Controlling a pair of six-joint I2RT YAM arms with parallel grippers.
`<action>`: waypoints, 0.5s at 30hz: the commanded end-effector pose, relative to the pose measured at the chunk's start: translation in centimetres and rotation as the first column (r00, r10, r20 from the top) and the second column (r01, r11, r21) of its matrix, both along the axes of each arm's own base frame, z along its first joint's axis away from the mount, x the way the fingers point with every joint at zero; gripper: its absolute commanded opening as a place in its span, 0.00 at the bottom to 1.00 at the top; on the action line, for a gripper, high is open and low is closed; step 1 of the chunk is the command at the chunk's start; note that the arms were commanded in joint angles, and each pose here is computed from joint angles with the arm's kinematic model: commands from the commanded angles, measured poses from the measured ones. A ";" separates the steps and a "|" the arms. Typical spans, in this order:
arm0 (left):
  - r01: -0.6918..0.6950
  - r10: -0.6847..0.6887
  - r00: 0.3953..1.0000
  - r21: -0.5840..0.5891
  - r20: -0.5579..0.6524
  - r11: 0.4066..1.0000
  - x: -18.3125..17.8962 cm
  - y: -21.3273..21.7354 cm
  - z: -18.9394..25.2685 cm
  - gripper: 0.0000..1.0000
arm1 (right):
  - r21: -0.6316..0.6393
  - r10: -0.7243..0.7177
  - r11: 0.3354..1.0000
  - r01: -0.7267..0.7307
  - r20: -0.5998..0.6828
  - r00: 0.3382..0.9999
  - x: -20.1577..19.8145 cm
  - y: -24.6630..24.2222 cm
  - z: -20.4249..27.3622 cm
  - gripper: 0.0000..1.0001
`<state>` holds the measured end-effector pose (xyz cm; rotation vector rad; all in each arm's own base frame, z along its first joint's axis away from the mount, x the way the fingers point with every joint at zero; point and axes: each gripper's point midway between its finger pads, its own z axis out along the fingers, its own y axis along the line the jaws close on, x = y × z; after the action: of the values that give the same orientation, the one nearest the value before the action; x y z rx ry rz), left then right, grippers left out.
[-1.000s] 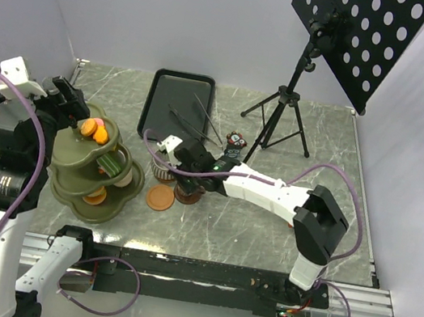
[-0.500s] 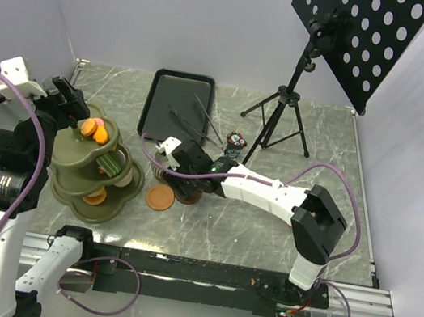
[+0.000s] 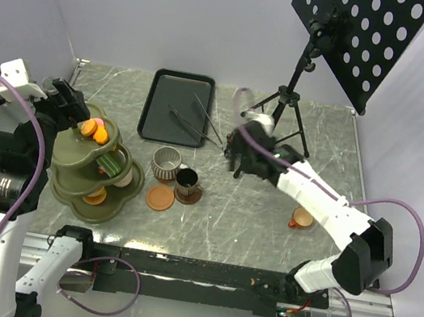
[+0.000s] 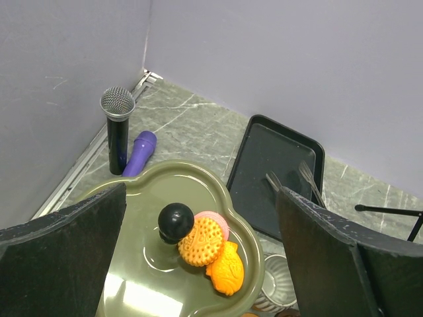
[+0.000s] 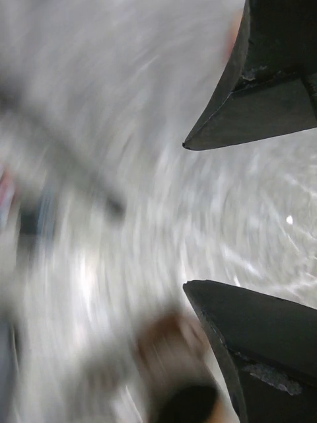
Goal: Serve the afternoon tea
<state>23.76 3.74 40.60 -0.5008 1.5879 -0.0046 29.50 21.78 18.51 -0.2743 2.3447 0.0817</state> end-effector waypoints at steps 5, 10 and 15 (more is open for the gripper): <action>0.014 -0.013 0.999 -0.010 0.047 1.000 -0.1 -0.3 1.2 1.00 | -0.080 -0.590 0.805 0.588 -0.208 0.780 -3.6 -13.2 -6.5 0.81; 0.006 -0.006 0.999 -0.005 0.047 1.000 -0.3 -0.1 1.3 1.00 | -0.052 -0.710 0.690 0.722 -0.241 0.662 -4.7 -16.8 -8.4 0.78; 0.006 -0.006 0.999 -0.007 0.052 1.000 -0.4 -0.1 1.4 1.00 | -0.058 -0.776 0.607 0.793 -0.260 0.575 -5.2 -19.4 -9.6 0.68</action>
<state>23.76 3.67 40.61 -0.4978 1.5886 -0.0076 24.21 3.43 8.82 0.7522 2.5581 -0.2935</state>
